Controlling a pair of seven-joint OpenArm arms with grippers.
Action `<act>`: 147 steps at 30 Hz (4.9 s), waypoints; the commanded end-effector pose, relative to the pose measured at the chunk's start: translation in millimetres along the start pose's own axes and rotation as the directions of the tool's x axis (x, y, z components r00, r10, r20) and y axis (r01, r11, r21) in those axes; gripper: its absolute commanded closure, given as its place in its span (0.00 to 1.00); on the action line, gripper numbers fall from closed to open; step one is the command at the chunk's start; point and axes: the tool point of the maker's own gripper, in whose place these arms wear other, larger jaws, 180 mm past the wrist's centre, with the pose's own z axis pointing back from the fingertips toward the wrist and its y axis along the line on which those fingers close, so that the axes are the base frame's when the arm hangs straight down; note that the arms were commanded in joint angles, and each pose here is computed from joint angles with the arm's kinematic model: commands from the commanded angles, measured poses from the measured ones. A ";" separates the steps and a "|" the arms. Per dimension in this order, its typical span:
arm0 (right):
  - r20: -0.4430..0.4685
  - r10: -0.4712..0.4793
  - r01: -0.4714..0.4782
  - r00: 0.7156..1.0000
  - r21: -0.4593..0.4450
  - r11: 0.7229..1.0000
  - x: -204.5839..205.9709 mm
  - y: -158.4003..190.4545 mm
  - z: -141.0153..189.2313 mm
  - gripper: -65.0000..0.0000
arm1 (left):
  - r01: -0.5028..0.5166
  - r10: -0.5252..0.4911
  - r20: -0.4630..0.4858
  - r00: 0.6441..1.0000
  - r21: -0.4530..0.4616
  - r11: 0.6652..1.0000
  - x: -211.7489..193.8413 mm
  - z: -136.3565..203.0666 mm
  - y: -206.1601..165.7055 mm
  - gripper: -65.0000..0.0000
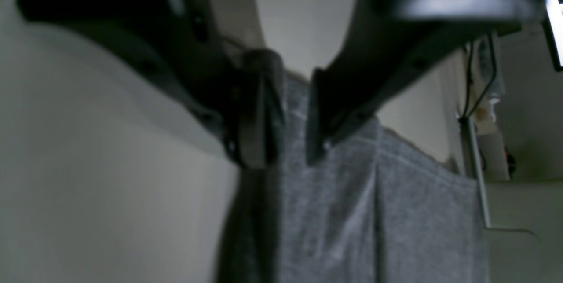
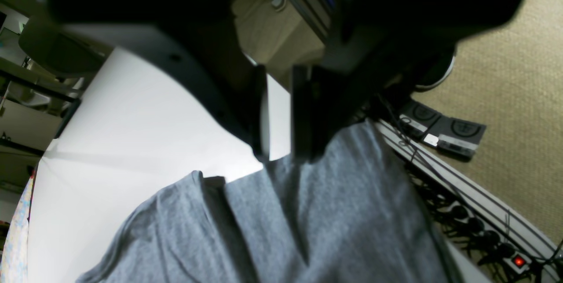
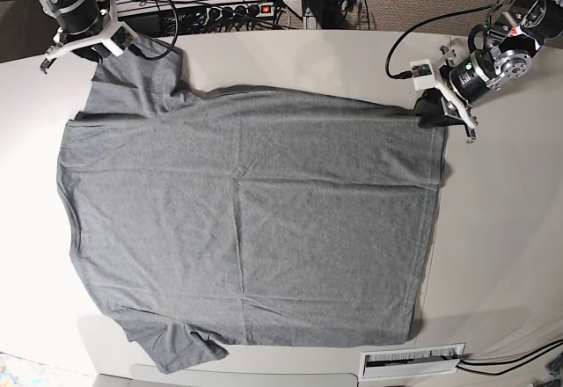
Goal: Fold the T-shirt properly
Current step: 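Lower the right gripper and pinch the shirt's shoulder by the sleeve, then drag the held shirt edge with both grippers away from the opposite edge, then lift the held edge with both grippers and lay it over the shirt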
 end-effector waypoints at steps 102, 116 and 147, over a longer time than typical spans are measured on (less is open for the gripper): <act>0.019 -0.021 0.016 1.000 0.247 0.969 17.3 47.9 17.0 1.00 | 0.448 -0.479 -0.335 0.811 -0.171 0.878 -49.1 147.7 -111.3 1.00; 0.174 -0.047 0.034 0.984 0.075 0.997 60.5 -9.5 0.6 1.00 | 0.500 -0.441 -0.412 0.797 0.040 0.865 -50.5 134.4 -21.4 1.00; 0.379 -0.042 0.110 0.924 -0.159 0.981 115.8 -84.7 3.0 1.00 | 0.312 -0.168 -0.364 0.916 0.385 0.869 -52.4 109.4 102.1 1.00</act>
